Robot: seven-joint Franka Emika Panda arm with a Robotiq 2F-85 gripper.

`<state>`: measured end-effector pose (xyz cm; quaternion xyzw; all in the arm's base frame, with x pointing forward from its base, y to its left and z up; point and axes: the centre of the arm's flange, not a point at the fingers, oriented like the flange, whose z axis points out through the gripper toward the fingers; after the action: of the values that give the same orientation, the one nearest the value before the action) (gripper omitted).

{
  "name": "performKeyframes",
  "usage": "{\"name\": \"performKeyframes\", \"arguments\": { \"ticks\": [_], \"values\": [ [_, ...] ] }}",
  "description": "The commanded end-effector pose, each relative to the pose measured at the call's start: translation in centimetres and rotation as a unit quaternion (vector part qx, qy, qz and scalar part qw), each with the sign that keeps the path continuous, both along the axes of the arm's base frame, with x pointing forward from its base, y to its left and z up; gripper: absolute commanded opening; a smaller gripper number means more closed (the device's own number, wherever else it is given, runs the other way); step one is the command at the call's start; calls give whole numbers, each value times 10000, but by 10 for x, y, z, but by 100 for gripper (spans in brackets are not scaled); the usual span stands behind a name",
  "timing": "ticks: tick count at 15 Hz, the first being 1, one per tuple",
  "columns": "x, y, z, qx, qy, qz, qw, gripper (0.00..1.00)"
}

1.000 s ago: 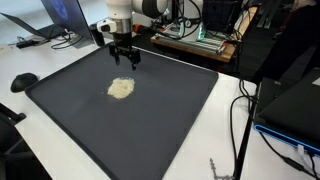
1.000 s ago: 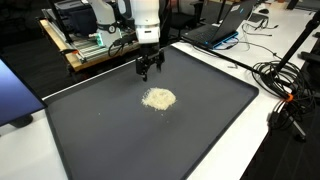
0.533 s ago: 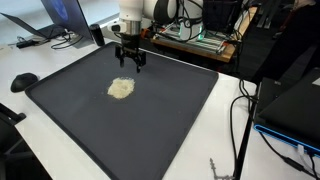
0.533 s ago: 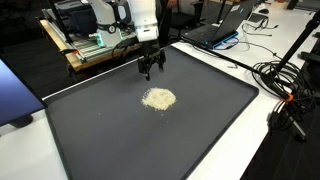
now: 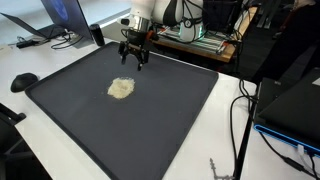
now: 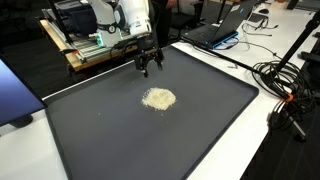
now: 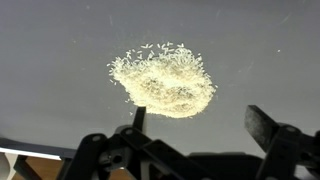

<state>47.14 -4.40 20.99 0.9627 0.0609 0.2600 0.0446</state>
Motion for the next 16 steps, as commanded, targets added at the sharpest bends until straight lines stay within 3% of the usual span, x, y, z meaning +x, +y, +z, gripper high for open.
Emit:
{"name": "performKeyframes", "arguments": {
  "ticks": [1,8,16],
  "values": [
    [-11,-6,-5,137,-244,-66,9996,100],
    [-8,-17,-21,494,-501,-209,9973,100],
    [-12,-28,-26,502,-759,-248,9955,100]
  ]
}}
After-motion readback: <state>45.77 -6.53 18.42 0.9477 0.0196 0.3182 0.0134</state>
